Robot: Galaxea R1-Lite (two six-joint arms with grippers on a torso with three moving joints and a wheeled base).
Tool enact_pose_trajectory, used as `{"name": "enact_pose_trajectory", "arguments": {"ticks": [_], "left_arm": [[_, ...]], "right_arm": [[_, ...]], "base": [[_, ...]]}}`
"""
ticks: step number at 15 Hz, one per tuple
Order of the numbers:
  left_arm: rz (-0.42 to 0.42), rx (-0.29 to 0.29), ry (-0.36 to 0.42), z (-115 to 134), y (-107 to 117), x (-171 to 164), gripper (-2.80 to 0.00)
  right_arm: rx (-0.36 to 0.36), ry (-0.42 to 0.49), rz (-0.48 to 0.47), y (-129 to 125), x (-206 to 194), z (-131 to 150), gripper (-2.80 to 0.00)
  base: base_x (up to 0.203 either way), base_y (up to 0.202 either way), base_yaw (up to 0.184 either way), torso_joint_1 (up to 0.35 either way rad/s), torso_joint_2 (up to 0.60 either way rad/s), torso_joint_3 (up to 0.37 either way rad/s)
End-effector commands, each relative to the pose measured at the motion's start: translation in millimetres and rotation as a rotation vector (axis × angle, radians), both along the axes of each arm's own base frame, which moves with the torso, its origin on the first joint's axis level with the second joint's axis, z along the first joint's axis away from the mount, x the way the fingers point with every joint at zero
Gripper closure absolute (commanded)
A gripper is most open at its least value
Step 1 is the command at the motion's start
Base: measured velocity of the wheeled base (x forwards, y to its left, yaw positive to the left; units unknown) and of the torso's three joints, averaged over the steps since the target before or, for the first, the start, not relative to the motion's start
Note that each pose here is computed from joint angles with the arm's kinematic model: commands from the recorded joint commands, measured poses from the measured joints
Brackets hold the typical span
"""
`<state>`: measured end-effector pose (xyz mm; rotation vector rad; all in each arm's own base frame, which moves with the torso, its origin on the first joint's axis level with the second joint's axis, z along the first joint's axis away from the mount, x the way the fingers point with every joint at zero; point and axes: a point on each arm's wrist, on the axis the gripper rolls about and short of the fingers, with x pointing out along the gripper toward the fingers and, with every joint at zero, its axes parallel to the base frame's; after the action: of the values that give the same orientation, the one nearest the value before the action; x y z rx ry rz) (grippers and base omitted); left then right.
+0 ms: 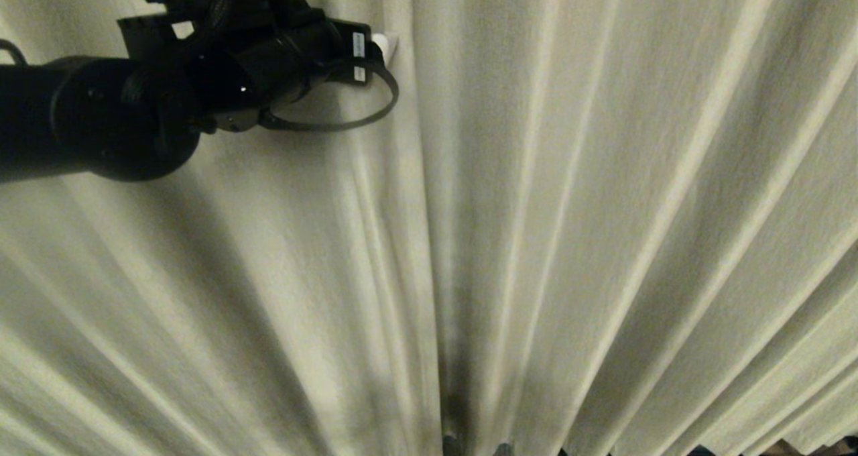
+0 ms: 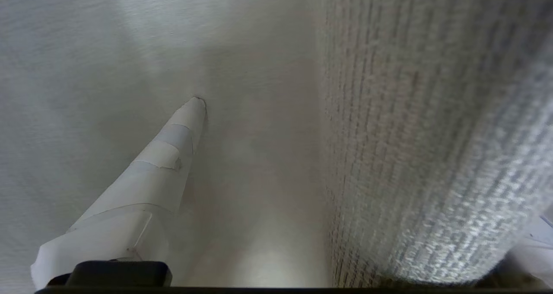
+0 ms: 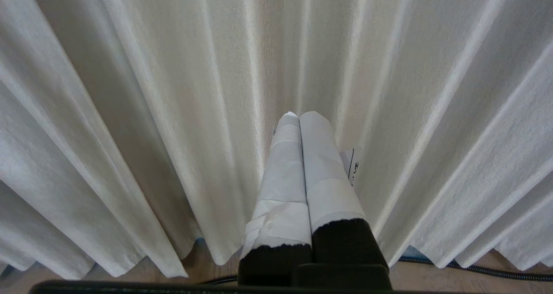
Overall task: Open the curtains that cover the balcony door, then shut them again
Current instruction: Pull the outer curtains open on both sides
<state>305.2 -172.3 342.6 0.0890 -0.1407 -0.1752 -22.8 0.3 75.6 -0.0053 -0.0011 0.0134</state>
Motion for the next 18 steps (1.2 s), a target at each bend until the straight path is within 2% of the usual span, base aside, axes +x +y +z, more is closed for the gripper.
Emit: {"name": "enact_pose_trajectory", "arguments": {"ticks": [1, 6, 11, 18], "left_arm": [[0.023, 0.0, -0.003, -0.3, 4.8, 6.9, -2.8], [0.075, 0.012, -0.017, -0.5, 14.0, 25.9, -2.8], [0.157, -0.016, -0.086, 3.2, 26.8, 39.2, -2.8], [0.218, -0.025, -0.106, 11.5, 50.7, 38.5, -2.8]], "right_arm": [[-0.001, 0.0, 0.0, 0.0, 0.0, 0.0, 0.0], [-0.001, 0.0, 0.0, 0.0, 0.0, 0.0, 0.0], [-0.001, 0.0, 0.0, 0.0, 0.0, 0.0, 0.0], [-0.001, 0.0, 0.0, 0.0, 0.0, 0.0, 0.0]], "base": [[0.0, 0.0, 0.0, 0.0, 0.0, 0.0], [0.0, 0.0, 0.0, 0.0, 0.0, 0.0], [0.0, 0.0, 0.0, 0.0, 0.0, 0.0], [0.0, 0.0, 0.0, 0.0, 0.0, 0.0]]}}
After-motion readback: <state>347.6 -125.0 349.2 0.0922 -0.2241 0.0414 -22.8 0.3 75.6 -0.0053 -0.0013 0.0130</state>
